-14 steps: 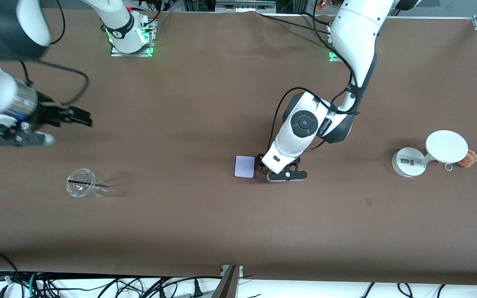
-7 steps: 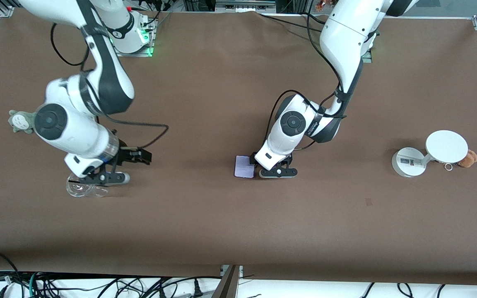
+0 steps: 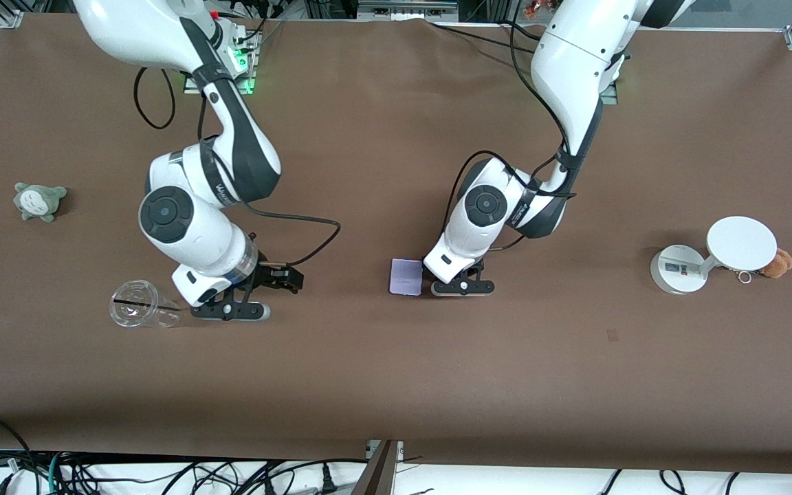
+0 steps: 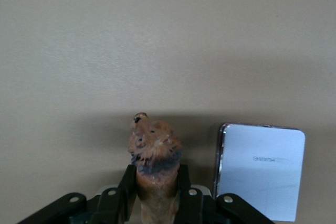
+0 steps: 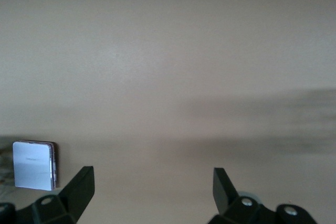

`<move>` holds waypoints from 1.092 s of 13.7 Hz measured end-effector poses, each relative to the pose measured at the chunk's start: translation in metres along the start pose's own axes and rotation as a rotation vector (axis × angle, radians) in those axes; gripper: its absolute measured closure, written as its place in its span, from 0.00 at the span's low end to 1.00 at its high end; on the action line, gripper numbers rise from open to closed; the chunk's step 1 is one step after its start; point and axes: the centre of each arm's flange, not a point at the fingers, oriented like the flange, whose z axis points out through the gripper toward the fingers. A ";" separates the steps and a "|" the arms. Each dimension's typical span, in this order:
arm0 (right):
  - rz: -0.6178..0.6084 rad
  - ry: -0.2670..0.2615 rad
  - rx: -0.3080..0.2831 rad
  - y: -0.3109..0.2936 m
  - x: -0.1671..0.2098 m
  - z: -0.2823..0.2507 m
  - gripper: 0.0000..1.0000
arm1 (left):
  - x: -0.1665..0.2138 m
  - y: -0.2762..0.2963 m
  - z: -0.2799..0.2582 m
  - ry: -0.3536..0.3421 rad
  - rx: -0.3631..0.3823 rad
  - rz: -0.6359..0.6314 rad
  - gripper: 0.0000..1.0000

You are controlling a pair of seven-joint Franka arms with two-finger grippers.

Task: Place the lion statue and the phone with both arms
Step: 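Grasp the lion statue with the left gripper while the right gripper reaches out, then carry the lion toward the white lamp while the right gripper grasps the phone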

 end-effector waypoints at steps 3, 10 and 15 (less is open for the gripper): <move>0.008 -0.005 -0.001 -0.007 -0.003 0.005 0.00 | 0.032 -0.051 -0.050 -0.068 0.050 0.013 0.65; 0.191 0.019 -0.011 -0.113 -0.036 0.064 0.00 | 0.086 -0.259 -0.108 -0.093 0.060 0.021 0.65; 0.242 0.079 -0.036 -0.193 -0.078 0.120 0.00 | 0.056 -0.389 -0.085 -0.060 0.062 0.069 0.65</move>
